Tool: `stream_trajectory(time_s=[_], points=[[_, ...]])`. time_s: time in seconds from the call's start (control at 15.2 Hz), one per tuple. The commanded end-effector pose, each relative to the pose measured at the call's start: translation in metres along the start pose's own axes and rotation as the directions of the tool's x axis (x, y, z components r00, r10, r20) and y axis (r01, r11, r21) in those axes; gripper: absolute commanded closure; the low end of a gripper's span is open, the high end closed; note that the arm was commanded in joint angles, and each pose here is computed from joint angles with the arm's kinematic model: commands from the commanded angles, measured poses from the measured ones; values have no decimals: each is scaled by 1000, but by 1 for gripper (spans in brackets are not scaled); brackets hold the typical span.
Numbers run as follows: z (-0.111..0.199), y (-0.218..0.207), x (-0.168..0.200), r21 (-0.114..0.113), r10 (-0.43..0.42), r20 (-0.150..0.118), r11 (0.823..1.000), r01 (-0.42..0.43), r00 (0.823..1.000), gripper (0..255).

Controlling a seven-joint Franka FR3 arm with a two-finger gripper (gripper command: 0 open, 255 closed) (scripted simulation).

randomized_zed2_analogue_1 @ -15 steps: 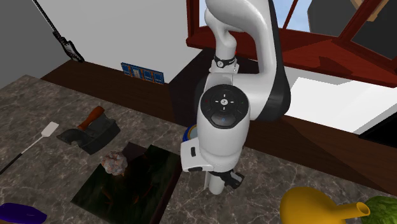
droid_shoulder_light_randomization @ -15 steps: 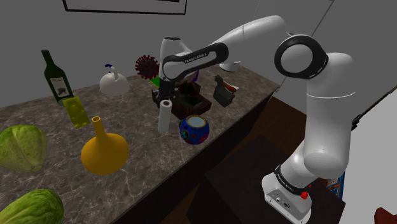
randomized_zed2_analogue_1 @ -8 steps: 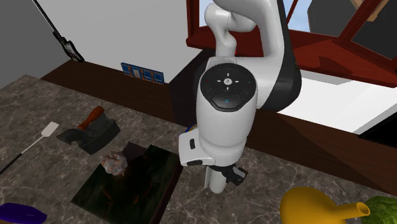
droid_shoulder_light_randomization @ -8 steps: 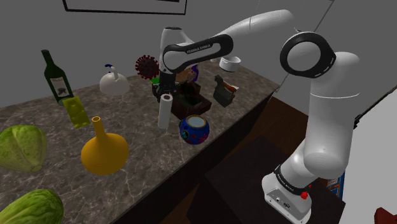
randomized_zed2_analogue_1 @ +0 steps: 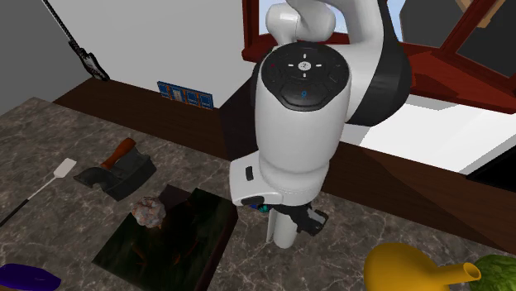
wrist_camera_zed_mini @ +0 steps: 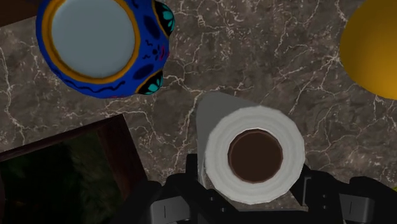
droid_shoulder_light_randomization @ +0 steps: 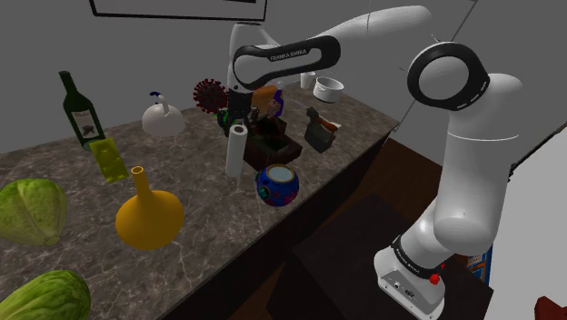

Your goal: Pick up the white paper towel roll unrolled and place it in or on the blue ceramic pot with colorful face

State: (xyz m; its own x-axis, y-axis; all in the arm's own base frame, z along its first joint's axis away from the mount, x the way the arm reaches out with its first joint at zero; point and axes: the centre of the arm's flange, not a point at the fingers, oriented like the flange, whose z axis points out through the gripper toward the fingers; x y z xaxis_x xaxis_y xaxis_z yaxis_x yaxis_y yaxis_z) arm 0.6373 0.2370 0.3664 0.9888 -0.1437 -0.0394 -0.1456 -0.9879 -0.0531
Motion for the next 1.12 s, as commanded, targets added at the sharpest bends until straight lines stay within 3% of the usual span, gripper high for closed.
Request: stream_trajectory(time_s=[0.0,1.06], points=[[-11,0,-2,0,0,0,1000,0,1000,255],[-95,-4,-5,0,0,0,1000,0,1000,255]])
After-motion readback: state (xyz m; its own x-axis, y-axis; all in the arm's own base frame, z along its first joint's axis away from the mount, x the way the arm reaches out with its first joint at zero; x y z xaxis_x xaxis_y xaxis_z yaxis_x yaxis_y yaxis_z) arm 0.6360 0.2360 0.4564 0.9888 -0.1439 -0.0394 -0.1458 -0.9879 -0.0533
